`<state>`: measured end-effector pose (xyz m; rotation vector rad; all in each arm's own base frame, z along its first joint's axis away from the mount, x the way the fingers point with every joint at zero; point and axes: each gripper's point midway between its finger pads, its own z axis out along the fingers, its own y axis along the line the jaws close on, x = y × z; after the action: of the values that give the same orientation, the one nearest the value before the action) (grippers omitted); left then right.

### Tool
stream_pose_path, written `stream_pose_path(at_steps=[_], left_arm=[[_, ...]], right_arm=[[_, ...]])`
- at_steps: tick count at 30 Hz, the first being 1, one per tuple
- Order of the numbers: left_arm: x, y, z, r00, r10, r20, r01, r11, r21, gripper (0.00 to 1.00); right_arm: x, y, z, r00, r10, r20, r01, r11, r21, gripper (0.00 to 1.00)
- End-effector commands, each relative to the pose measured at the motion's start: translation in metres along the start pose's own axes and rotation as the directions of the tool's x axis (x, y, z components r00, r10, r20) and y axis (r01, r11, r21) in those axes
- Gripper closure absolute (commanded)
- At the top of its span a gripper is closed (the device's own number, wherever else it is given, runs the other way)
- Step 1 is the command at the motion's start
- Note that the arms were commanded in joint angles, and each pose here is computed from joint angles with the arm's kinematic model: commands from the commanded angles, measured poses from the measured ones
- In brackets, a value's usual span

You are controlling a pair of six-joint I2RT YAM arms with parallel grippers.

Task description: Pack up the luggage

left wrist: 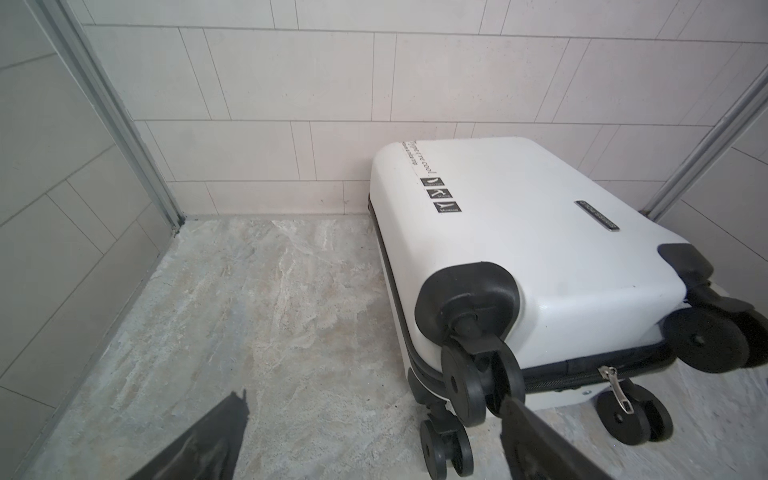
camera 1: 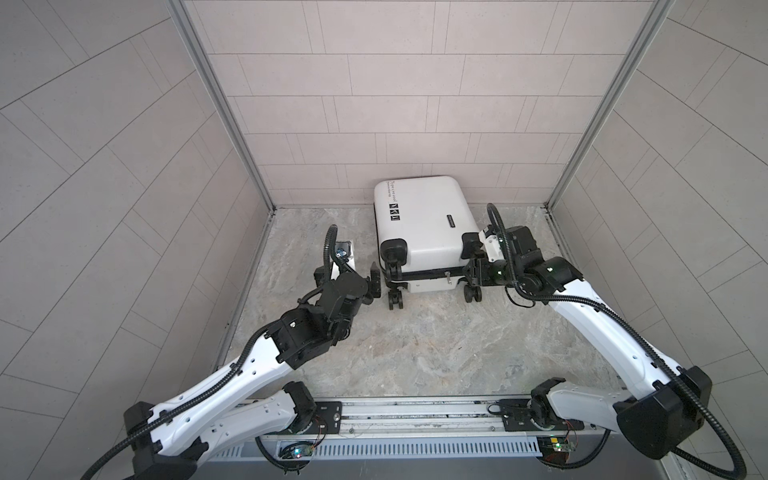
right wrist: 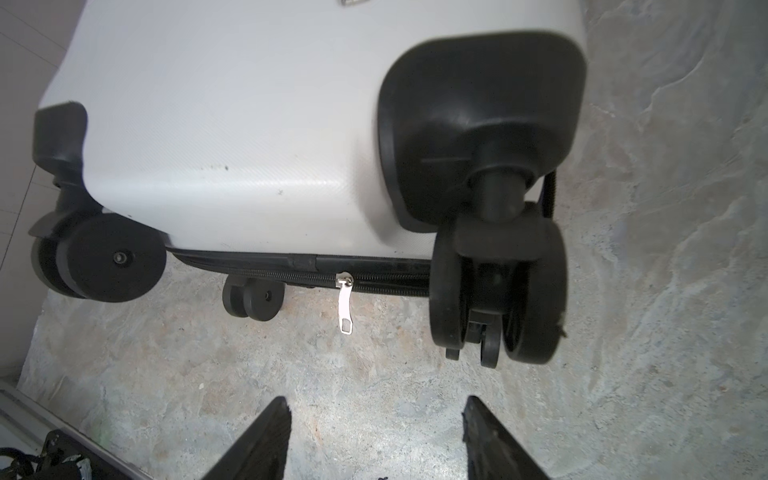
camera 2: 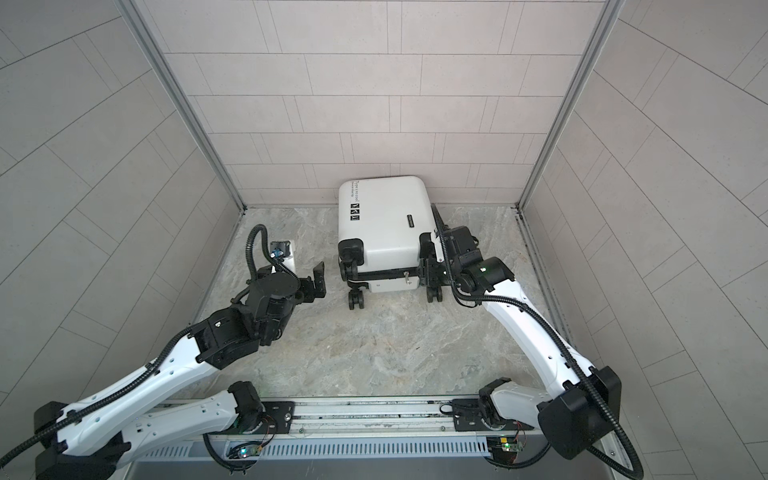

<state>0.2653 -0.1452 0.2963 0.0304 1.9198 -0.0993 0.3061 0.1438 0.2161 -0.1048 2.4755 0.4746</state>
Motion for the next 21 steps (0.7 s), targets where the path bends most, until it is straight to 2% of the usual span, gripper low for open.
stream_pose_path(at_steps=[1, 7, 14, 21], left_arm=[[0.018, -0.008, 0.005, 0.996, -0.018, -0.093, 0.021, 0.999, 0.026, 0.00], [0.035, -0.024, 0.026, 0.987, -0.008, -0.158, 0.009, 1.000, 0.007, 0.00], [0.041, -0.061, 0.050, 0.980, -0.022, -0.199, 0.036, 0.997, 0.069, 0.00], [0.053, -0.075, 0.079, 0.967, -0.114, -0.229, 0.135, 0.988, 0.080, 0.00]], right_arm=[[0.010, 0.005, 0.008, 0.999, -0.025, -0.022, 0.024, 0.999, -0.034, 0.32], [0.022, 0.003, 0.014, 0.998, -0.043, -0.038, 0.041, 0.998, -0.037, 0.30], [0.037, 0.000, 0.025, 0.997, -0.039, -0.070, 0.036, 0.998, -0.047, 0.30], [0.042, 0.006, 0.028, 0.998, -0.037, -0.051, 0.034, 0.997, -0.063, 0.29]])
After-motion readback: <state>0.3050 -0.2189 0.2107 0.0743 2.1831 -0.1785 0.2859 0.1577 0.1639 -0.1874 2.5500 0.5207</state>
